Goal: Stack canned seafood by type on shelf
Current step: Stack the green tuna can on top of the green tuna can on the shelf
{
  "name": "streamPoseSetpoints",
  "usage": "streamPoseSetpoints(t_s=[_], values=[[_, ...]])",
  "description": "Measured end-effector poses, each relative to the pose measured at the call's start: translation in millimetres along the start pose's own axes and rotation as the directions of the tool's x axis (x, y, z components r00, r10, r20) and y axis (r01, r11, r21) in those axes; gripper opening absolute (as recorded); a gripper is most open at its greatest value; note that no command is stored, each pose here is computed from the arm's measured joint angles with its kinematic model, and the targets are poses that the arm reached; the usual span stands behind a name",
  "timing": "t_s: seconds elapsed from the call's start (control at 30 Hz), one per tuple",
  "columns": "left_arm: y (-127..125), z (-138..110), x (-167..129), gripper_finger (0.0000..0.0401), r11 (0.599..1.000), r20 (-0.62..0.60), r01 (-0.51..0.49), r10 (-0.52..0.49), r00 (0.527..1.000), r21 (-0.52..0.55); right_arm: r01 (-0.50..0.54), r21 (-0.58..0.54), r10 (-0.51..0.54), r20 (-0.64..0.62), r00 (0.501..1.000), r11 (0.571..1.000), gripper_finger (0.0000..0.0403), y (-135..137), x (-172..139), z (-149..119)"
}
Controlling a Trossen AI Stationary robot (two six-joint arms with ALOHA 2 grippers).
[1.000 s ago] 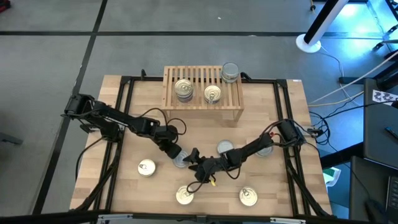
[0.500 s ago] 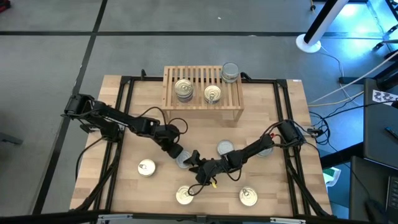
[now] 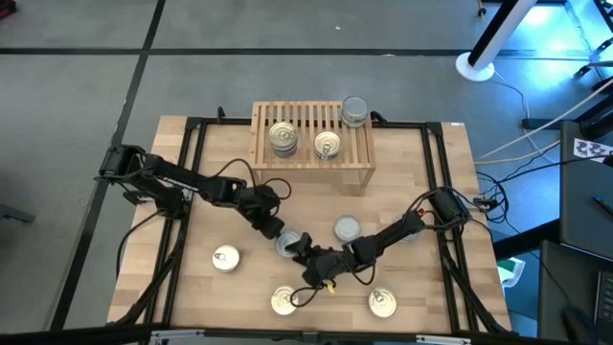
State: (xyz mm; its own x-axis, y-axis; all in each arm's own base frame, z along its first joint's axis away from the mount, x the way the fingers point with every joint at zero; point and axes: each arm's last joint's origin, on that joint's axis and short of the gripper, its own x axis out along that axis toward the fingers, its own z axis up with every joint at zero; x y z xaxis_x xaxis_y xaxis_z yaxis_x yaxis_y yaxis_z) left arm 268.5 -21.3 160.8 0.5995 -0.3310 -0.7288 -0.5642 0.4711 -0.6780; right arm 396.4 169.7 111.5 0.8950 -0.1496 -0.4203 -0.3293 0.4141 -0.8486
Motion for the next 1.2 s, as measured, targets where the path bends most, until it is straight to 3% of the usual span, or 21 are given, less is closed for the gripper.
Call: streamPoseSetpoints(t_s=[0.53, 0.67, 0.93, 1.2], values=[[-4.9, 0.5, -0.4, 0.0, 0.997, -0.043, 0.073, -0.073, 0.996, 0.006, 0.097, -0.003, -0.097, -0.122, 0.988, 0.995, 0.0303, -2.4, -0.1, -3.7], [-4.9, 0.5, -0.4, 0.0, 0.997, -0.043, 0.073, -0.072, 0.996, 0.006, 0.098, -0.002, -0.097, -0.121, 0.988, 0.995, 0.0264, -2.4, -0.1, -3.6], [-4.1, 0.1, -0.2, 0.0001, 0.998, -0.045, 0.065, -0.064, 0.997, 0.012, 0.114, 0.005, -0.112, -0.121, 0.986, 0.994, 0.0131, -4.5, -0.5, -2.3], [-5.6, 0.6, -0.7, 0.0051, 0.997, -0.043, 0.076, -0.076, 0.996, 0.008, 0.088, -0.015, -0.089, -0.099, 0.991, 0.996, 0.0124, -2.8, -7.3, 3.4]])
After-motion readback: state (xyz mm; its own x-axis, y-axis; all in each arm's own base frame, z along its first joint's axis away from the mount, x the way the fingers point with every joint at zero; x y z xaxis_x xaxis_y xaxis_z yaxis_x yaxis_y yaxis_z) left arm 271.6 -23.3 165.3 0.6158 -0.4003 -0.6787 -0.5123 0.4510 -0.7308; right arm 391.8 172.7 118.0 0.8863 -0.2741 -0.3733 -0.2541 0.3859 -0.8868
